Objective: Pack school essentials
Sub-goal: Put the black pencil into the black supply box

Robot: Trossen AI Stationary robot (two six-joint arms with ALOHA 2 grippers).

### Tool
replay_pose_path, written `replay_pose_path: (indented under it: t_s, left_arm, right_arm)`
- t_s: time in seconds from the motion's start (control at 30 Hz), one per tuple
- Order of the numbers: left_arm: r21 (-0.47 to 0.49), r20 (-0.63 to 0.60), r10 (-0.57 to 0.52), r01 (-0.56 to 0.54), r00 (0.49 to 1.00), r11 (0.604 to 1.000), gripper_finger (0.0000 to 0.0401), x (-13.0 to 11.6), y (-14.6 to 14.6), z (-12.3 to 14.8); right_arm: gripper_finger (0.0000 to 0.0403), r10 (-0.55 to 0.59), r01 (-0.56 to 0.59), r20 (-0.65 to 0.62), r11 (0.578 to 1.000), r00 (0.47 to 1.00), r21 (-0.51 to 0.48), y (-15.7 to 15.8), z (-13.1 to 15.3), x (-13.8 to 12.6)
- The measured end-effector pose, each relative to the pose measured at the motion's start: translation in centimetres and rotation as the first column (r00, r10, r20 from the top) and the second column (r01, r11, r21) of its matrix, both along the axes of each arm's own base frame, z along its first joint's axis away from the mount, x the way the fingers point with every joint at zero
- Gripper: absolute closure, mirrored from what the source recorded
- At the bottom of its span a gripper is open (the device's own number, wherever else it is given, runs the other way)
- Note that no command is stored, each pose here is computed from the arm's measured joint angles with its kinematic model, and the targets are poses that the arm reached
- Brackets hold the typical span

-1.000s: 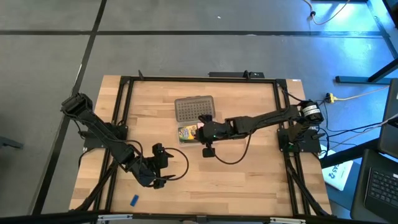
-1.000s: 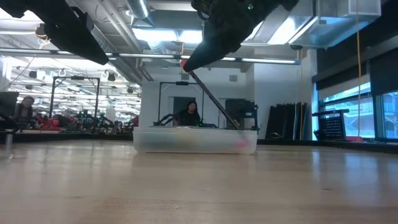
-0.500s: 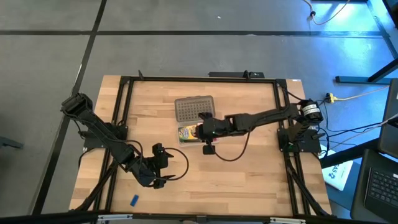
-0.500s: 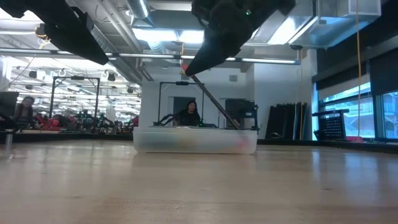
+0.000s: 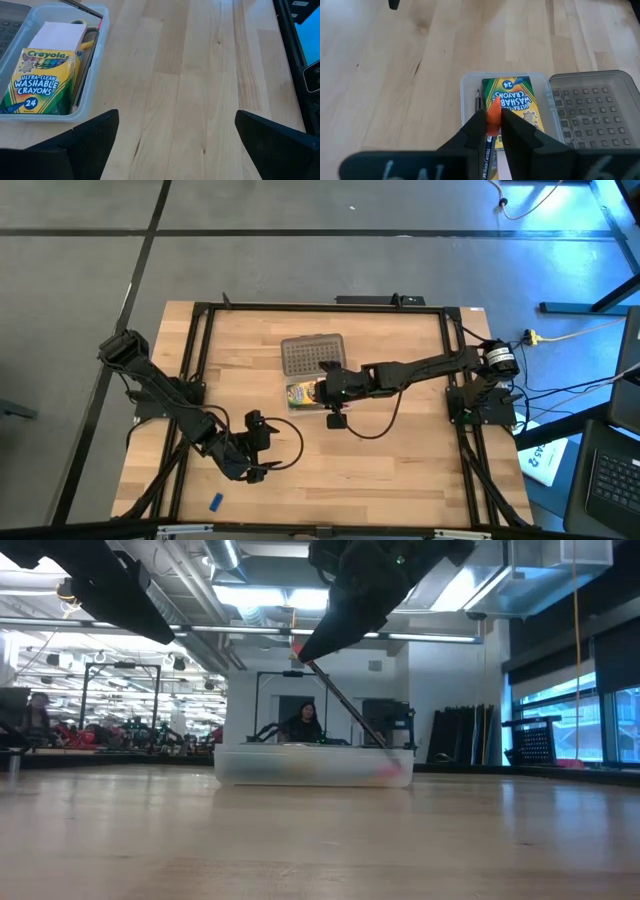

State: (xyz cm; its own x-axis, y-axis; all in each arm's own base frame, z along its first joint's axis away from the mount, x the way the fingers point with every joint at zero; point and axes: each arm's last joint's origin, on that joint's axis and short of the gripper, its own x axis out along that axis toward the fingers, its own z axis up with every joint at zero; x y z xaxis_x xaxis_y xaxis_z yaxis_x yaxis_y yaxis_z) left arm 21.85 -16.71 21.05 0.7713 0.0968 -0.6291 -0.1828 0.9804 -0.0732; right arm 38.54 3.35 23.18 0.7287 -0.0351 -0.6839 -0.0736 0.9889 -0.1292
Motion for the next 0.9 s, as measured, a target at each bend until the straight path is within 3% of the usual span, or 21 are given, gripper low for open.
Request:
replay_pose_path:
  t_s: [0.53,0.9]
  left_arm:
    - [0.021,0.019,0.024,-0.024,1.0,0.999,0.0006,0.03,0.09,0.05]
    - [0.032,0.028,0.035,-0.035,0.999,0.999,0.0006,0.04,0.14,0.07]
  right_arm:
    - [0.0359,0.022,-0.022,-0.018,1.0,1.0,-0.021,0.01,-0.12,-0.12]
    - [0.0274,0.016,-0.017,-0.02,1.0,1.0,-0.017,-0.01,-0.13,-0.13]
